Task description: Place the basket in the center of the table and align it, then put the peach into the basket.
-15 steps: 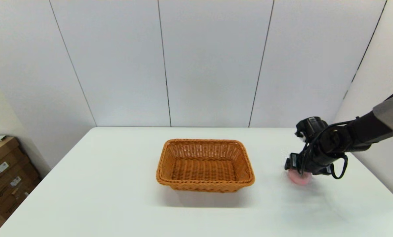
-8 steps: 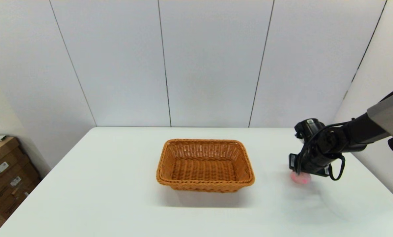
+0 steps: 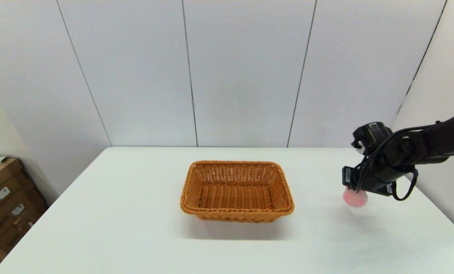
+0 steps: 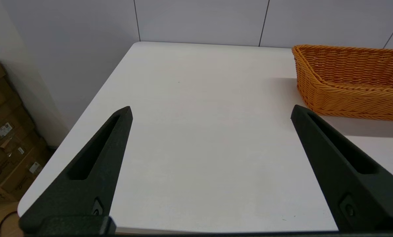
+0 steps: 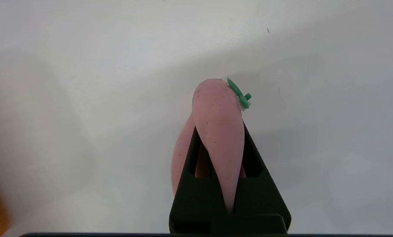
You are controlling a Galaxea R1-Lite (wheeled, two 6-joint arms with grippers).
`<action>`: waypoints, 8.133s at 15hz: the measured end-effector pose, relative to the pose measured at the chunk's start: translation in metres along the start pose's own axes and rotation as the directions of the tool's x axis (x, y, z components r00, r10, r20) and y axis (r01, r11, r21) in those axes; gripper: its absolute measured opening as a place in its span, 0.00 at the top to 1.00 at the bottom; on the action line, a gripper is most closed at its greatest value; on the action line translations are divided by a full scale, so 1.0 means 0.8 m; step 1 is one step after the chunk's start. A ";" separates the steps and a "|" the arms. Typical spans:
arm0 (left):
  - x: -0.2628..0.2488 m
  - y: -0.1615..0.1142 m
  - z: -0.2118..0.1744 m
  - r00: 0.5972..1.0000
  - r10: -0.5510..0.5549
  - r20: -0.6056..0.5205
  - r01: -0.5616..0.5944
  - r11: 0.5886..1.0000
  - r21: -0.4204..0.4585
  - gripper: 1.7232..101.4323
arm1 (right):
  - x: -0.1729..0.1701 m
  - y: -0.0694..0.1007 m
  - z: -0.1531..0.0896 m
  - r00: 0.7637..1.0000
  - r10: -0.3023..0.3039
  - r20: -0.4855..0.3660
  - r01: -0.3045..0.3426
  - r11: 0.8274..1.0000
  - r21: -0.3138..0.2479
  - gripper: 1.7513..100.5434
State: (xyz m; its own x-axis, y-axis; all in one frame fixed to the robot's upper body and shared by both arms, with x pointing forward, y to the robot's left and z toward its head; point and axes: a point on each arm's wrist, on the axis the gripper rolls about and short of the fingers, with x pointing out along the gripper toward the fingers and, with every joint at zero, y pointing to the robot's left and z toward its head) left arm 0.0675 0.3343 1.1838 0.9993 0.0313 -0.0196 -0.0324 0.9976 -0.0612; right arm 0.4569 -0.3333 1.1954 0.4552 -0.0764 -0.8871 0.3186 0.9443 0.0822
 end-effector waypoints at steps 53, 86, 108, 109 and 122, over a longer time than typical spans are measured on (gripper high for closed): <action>0.000 0.000 0.000 1.000 0.000 0.000 0.000 1.000 -0.001 0.04 | -0.140 -0.084 0.050 0.941 0.329 0.082 -0.336 0.938 0.086 0.05; 0.000 0.000 0.000 1.000 0.000 0.000 0.000 1.000 0.000 0.04 | -0.309 -0.121 -0.285 0.808 0.490 0.329 -0.350 0.847 -0.401 0.04; 0.000 0.000 0.000 1.000 0.000 0.000 0.000 1.000 0.000 0.04 | -0.221 -0.162 -0.413 0.540 0.314 0.781 -0.040 0.936 -0.349 0.04; 0.000 0.000 0.000 1.000 0.000 0.000 0.000 1.000 -0.001 0.04 | -0.216 -0.162 -0.413 0.532 0.310 0.788 -0.041 0.939 -0.343 0.04; 0.000 0.000 0.000 1.000 0.000 0.000 0.000 1.000 -0.001 0.04 | -0.209 -0.161 -0.413 0.513 0.312 0.799 -0.047 0.940 -0.337 0.04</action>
State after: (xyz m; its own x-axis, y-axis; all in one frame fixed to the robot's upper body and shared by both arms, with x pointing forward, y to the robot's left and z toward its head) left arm 0.0675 0.3343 1.1838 0.9993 0.0315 -0.0200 -0.0327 0.9975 -0.0623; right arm 0.0651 -0.3368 1.1834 0.9978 -0.0004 -0.0668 -0.0019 0.9994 -0.0344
